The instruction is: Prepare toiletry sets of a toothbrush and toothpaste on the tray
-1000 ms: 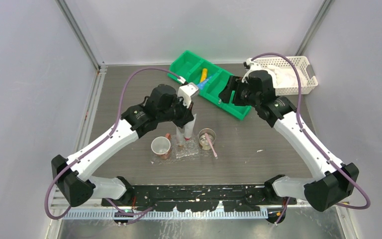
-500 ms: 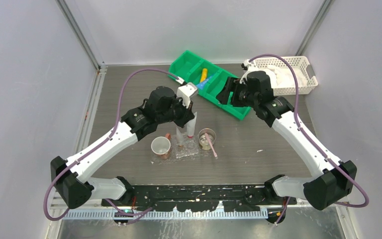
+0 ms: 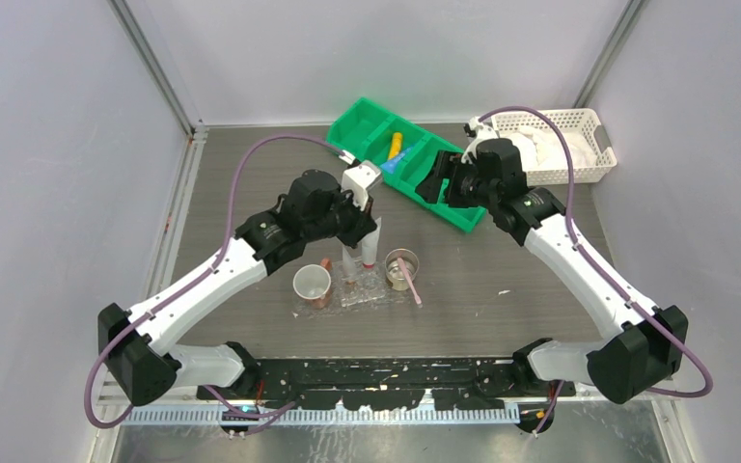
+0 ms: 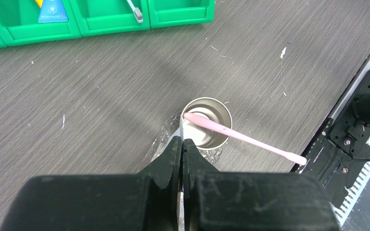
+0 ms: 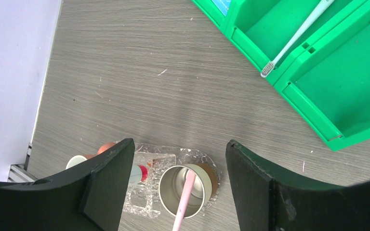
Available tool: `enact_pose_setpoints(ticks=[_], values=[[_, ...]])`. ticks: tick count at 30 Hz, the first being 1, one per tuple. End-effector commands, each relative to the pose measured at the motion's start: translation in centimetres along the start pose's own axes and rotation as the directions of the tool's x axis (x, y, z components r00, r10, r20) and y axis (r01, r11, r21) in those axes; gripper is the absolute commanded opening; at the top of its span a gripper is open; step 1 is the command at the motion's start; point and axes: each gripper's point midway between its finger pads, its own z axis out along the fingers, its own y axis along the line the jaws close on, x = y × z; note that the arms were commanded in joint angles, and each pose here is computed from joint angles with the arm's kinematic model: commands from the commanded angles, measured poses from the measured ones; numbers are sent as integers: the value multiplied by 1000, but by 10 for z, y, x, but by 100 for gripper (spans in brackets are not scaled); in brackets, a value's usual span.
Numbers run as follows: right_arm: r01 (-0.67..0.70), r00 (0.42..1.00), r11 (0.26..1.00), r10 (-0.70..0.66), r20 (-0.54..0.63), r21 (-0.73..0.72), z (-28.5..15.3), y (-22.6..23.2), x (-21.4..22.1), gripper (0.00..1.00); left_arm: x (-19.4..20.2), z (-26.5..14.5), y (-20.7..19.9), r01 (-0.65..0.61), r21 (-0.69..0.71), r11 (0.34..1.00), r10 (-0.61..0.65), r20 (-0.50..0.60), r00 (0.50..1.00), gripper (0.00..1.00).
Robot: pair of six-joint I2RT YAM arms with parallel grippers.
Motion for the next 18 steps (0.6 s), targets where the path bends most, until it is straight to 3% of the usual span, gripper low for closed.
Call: enact_pose_setpoints(ticks=[1,8,18], values=[[-5,1000,999,6,26,-37,4,8,-6,75,-21,-14,-2,-8,-6,1000,9,84,996,1],[-15,1000,999,16,19,-47,7,9,-5,75,-27,-29,-4,-12,-9,1000,13,114,993,1],[-17,1000,999,17,8,-51,12,9,-1,76,-13,-17,-3,3,-5,1000,-3,109,994,1]])
